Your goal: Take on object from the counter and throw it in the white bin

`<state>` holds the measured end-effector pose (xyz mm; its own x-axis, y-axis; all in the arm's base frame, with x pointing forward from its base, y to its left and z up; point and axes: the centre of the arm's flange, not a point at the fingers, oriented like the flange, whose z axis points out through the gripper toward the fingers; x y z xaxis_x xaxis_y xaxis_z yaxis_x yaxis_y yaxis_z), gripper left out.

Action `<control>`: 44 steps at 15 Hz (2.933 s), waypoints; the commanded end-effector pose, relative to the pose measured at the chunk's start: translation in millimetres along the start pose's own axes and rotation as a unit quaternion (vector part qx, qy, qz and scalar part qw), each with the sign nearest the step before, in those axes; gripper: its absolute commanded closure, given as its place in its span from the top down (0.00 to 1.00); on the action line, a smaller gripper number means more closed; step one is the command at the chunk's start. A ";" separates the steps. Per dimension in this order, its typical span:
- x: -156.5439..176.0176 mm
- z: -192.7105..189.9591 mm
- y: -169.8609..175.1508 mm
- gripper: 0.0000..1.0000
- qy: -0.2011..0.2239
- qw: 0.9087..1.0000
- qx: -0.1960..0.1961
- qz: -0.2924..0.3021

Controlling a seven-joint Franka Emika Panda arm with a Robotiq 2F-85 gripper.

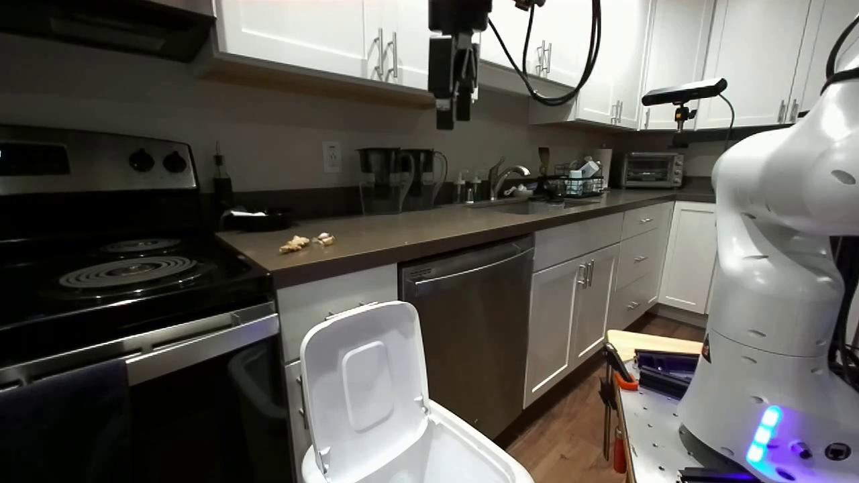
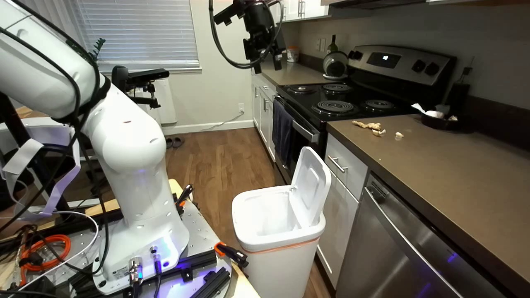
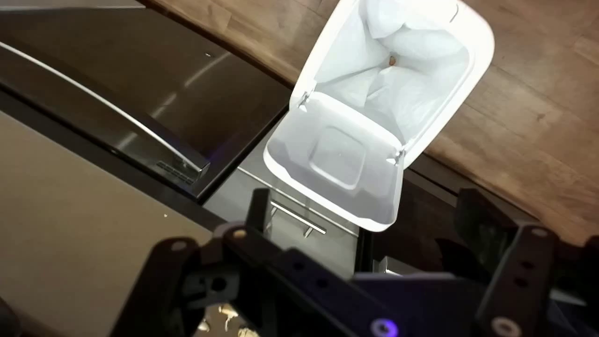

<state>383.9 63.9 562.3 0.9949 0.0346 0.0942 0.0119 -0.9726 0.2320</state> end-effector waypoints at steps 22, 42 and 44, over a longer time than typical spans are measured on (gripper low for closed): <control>202.0 -12.5 95.1 1.00 0.074 0.996 -0.045 0.016; 319.8 80.7 163.2 1.00 -0.008 0.995 0.043 0.095; 331.6 93.4 170.3 1.00 -0.019 0.994 0.043 0.099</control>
<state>684.0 -95.0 540.7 0.9777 -0.1676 0.1267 -0.1857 -0.9715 0.1473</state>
